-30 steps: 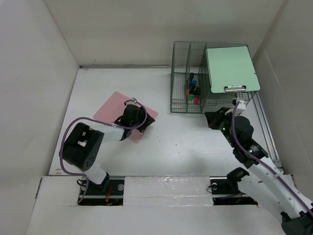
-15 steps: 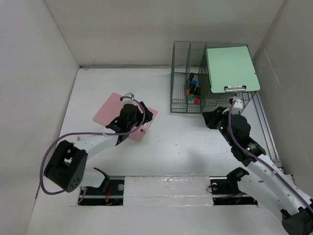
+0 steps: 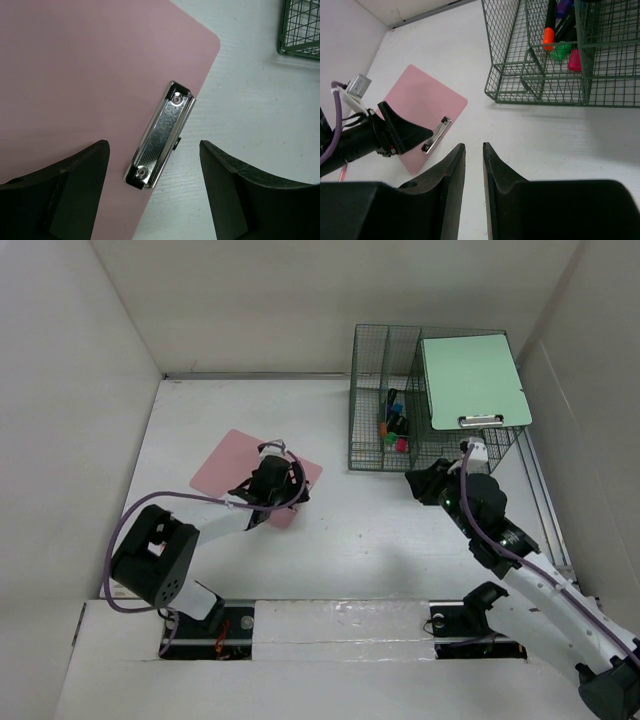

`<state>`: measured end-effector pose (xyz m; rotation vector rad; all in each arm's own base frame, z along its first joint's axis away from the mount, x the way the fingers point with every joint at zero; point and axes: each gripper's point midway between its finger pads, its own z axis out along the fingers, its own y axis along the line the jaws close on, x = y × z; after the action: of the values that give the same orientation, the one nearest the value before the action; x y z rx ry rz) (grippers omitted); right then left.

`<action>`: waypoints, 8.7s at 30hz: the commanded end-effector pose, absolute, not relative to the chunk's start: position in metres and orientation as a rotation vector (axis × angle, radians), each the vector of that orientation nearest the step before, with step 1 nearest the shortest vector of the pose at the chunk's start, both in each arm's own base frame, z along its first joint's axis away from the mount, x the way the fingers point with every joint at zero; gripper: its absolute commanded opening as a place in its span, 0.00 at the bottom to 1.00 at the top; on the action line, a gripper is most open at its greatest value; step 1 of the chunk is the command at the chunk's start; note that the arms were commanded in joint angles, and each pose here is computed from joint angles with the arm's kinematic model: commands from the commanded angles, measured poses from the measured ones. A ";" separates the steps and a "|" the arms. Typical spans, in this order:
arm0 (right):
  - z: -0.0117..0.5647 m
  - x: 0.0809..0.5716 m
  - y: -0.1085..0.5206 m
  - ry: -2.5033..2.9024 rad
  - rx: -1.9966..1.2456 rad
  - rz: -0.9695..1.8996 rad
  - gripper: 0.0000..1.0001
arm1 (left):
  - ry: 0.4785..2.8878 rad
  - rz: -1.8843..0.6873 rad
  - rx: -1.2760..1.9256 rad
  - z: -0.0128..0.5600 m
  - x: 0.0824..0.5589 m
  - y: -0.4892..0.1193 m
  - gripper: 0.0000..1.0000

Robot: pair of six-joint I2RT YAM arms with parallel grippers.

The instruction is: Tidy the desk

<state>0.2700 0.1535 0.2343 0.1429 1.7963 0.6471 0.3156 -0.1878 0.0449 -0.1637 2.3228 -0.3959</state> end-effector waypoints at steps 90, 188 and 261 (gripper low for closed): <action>0.227 0.312 0.341 1.841 -0.068 1.189 0.00 | 1.846 -0.840 0.128 0.215 0.245 -0.263 0.39; 0.328 0.418 -0.037 1.144 1.015 0.688 0.73 | 1.731 -0.949 0.009 0.244 0.257 -0.264 0.72; 0.467 0.261 0.101 1.312 -0.021 0.443 0.00 | 1.651 -0.994 0.027 0.275 0.246 -0.256 0.99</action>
<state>0.2780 0.0521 0.4334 0.2427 1.4486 0.2363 0.2438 -0.2636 0.2457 0.0663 1.7512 -0.9734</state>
